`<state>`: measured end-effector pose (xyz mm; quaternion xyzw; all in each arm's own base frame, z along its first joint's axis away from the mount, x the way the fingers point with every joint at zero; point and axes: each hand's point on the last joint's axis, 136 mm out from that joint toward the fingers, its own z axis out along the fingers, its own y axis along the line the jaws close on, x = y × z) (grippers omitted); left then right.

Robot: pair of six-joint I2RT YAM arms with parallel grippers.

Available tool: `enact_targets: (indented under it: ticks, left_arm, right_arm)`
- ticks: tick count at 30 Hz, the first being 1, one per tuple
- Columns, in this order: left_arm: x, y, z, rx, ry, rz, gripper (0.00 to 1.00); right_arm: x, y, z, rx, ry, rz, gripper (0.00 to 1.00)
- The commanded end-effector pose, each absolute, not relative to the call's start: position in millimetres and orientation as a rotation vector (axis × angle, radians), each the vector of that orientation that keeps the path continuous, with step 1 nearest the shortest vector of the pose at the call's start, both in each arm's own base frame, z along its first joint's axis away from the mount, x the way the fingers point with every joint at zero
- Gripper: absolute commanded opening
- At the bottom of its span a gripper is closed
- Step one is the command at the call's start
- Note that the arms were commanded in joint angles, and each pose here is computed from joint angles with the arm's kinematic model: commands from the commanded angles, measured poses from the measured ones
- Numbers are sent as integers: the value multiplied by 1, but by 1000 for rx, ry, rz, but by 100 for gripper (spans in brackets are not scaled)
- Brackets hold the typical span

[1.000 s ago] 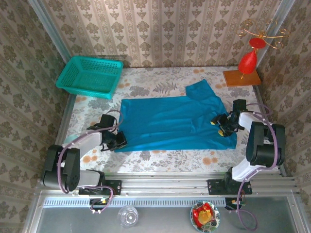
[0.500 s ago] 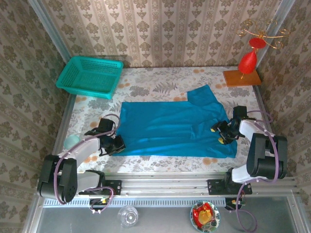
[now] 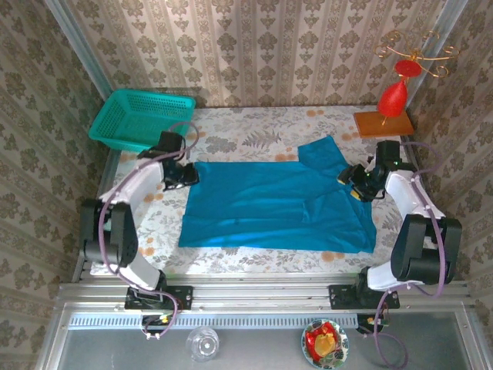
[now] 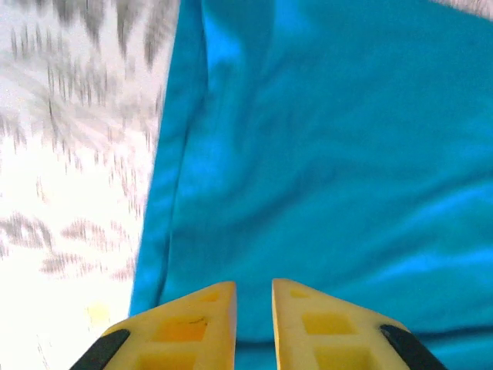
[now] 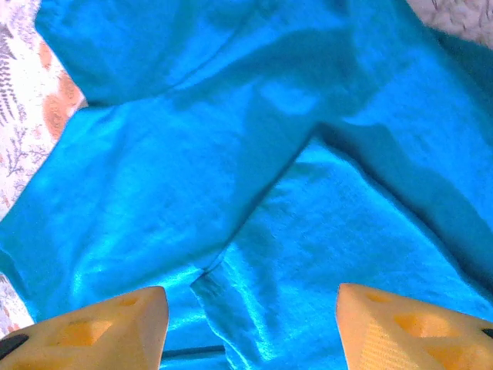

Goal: Fold the inside-out t-shirt
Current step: Move the T-shirt to the center of the table, then fold the T-shirt at the center of the table.

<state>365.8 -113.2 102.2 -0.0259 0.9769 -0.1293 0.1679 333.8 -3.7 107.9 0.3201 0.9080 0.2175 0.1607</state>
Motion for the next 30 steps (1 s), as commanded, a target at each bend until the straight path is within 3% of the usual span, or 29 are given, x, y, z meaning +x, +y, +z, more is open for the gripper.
enact_targets:
  ticks: [1,11,20,23,30]
  left_arm:
    - [391,-101,96,76,2810,-242,25]
    - [456,-100,61,18,2860,-305,23]
    - [466,-111,35,-18,2888,-424,18]
    - [467,-109,32,-22,2892,-408,13]
    - [471,-103,48,-9,2853,-301,14]
  right_arm:
    - [333,2,108,882,2652,647,60]
    - [343,-1,117,888,2636,638,60]
    - [349,-2,122,901,2624,639,60]
    - [350,-2,122,903,2623,640,60]
    - [350,-2,123,899,2625,640,59]
